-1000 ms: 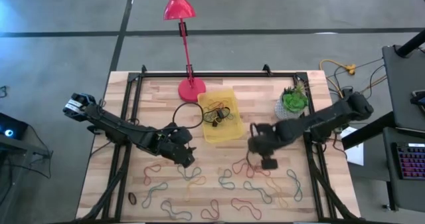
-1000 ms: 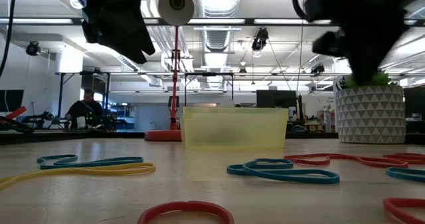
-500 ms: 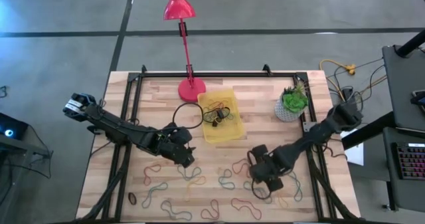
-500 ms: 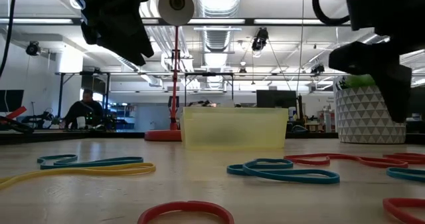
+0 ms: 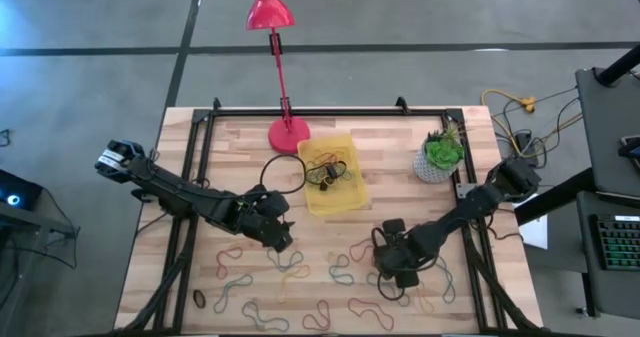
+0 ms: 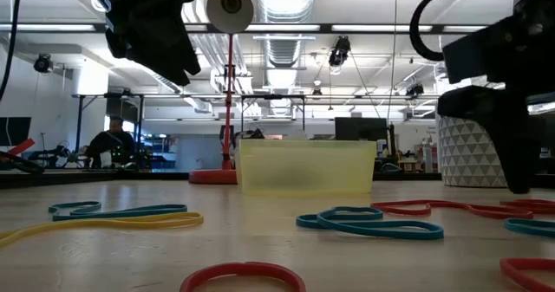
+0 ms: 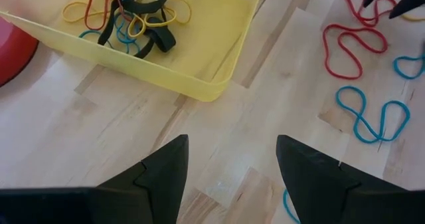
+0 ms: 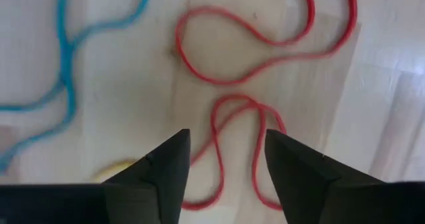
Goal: Pick and place rubber bands into bin
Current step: Put the red rubber band into the yellow bin
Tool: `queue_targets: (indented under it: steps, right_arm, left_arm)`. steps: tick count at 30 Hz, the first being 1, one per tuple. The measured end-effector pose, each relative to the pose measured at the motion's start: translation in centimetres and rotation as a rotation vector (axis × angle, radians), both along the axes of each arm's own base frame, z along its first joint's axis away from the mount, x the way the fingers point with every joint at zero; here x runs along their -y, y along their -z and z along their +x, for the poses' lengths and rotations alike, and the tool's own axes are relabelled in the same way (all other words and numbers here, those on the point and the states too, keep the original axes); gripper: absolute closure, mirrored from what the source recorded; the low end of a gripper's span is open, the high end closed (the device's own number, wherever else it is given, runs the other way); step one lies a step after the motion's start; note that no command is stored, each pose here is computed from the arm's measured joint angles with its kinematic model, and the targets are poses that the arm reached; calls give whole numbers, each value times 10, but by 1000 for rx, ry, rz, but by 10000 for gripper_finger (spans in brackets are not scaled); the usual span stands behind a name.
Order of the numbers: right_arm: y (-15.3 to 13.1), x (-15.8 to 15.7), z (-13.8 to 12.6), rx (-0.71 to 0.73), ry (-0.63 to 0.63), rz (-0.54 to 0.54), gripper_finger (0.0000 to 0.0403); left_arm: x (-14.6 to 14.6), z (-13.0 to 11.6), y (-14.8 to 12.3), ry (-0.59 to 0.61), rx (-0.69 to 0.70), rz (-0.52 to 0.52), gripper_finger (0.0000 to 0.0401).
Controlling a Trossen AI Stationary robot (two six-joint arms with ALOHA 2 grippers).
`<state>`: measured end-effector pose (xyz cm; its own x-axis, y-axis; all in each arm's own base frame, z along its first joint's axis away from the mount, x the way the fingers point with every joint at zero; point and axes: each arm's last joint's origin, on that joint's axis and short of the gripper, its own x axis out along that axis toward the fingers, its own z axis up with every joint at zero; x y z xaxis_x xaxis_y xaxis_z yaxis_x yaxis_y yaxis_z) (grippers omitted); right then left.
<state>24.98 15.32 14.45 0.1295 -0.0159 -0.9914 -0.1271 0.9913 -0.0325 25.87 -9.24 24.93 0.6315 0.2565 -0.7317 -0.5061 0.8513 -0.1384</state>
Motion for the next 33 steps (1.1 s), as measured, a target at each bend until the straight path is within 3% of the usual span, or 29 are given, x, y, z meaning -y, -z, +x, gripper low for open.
queue_targets:
  steps: [10,19,23,27,33]
  right_arm:
    - [20,0,-2,-36,90,48,289]
    - [19,4,4,-33,104,82,387]
    - [14,9,14,-2,121,125,394]
    - [-4,20,27,99,144,94,395]
    - [-70,46,43,365,213,6,395]
  left_arm:
    - [0,0,0,0,0,0,189]
    - [0,0,0,2,0,2,189]
    - [0,0,0,2,0,2,189]
    - [0,0,0,2,0,2,189]
    - [0,0,0,1,1,1,189]
